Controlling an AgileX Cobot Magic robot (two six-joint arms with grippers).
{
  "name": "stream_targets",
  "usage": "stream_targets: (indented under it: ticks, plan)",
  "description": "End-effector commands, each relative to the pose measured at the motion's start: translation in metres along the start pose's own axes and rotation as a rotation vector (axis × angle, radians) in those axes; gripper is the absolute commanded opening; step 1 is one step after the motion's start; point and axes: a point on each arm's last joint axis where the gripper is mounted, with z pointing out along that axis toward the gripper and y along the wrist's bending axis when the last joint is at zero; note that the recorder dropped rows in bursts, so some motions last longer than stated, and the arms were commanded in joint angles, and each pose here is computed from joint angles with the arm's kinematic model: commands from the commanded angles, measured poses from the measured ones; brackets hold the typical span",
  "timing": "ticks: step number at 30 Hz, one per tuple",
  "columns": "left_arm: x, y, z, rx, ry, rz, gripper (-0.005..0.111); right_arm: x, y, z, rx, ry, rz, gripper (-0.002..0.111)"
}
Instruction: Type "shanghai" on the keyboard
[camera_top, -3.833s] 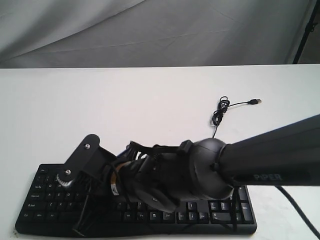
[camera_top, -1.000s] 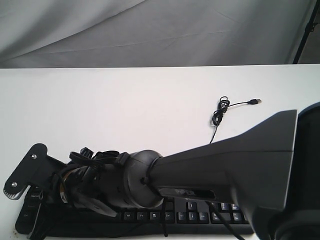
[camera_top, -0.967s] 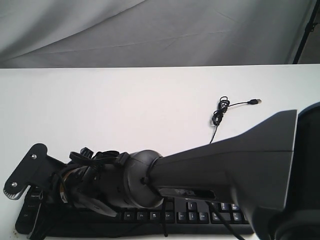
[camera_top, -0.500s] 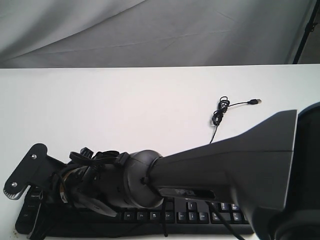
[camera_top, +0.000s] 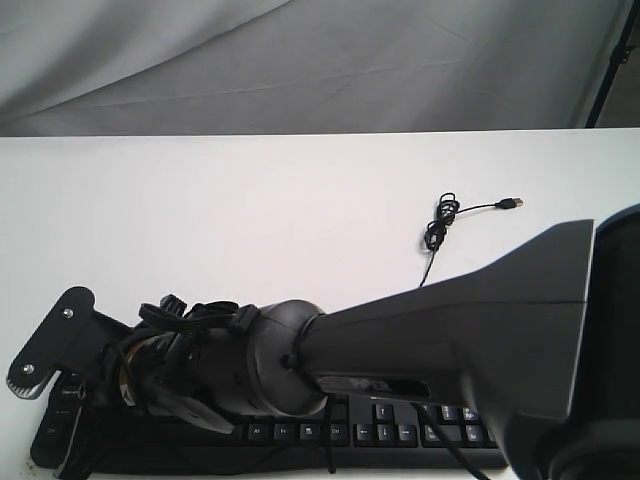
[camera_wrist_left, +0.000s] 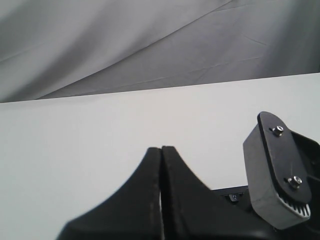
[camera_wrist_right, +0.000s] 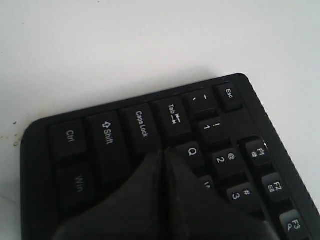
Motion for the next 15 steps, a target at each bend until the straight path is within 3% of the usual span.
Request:
stream_targets:
  ticks: [1, 15]
  plan:
    - [0.0010, -0.0002, 0.0001, 0.003, -0.002, -0.002, 0.000, -0.0045, 0.0001, -0.0010, 0.001, -0.020, -0.002, 0.000]
    - [0.0010, -0.0002, 0.0001, 0.003, -0.002, -0.002, 0.000, -0.0104, -0.0005, -0.0030, 0.004, -0.070, -0.006, 0.000]
